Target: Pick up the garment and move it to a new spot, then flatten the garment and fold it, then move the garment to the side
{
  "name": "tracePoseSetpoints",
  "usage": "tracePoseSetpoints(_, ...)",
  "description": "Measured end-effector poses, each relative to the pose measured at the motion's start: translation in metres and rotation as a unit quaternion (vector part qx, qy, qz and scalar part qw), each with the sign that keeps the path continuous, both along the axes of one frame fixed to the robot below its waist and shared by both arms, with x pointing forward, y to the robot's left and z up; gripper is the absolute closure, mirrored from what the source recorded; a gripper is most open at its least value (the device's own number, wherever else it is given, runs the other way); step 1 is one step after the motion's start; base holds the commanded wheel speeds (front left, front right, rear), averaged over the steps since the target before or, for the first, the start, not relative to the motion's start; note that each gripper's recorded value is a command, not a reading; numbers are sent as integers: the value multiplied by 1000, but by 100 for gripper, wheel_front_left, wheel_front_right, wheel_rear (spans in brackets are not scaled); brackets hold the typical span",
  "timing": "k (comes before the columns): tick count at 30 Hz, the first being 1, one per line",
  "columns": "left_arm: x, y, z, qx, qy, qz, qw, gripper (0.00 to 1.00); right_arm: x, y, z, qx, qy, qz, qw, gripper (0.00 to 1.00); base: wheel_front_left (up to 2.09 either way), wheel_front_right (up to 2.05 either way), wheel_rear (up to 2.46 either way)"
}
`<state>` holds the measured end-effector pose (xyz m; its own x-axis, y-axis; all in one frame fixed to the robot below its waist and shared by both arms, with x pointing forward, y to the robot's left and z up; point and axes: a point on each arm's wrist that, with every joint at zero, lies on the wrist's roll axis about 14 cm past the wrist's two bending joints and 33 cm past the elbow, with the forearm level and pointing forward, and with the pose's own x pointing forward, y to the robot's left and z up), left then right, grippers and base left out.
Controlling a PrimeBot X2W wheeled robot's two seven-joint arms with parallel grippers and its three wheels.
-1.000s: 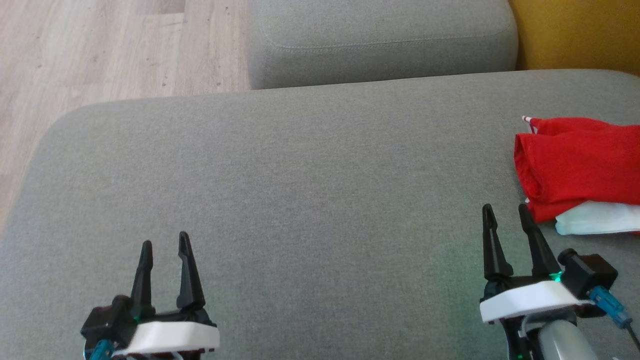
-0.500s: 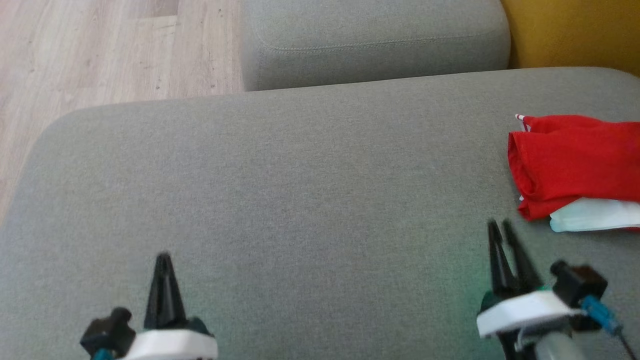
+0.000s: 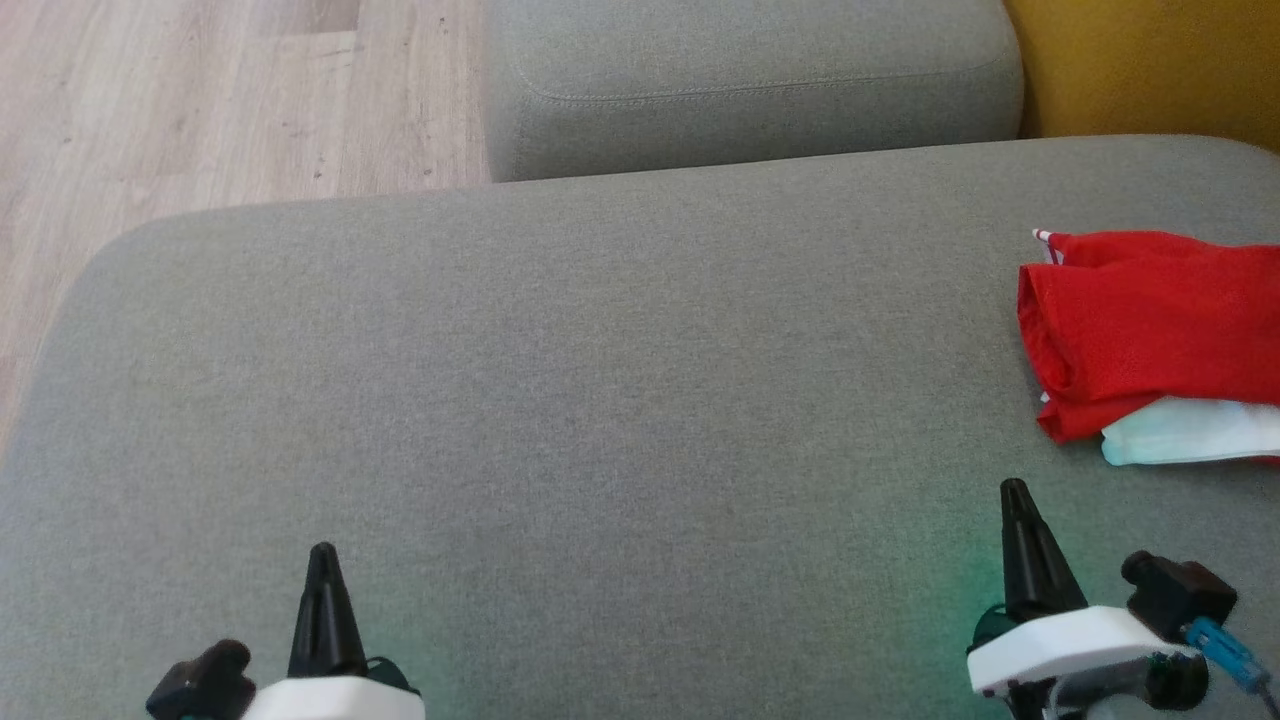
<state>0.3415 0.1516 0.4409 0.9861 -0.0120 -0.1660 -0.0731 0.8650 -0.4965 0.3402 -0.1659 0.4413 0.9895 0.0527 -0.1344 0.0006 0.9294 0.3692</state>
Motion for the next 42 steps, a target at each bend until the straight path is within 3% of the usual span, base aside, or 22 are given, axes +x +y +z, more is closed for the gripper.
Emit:
tracePoseSetpoints(21, 6, 8, 0, -95, 15, 23, 995, 100, 5, -11, 2, 108, 11, -39, 993, 100, 0, 0, 0)
tracePoseSetpoints(42, 11, 16, 2, -189, 24, 43, 981, 100, 9, -19, 3, 216, 22, -70, 974, 100, 0, 0, 0)
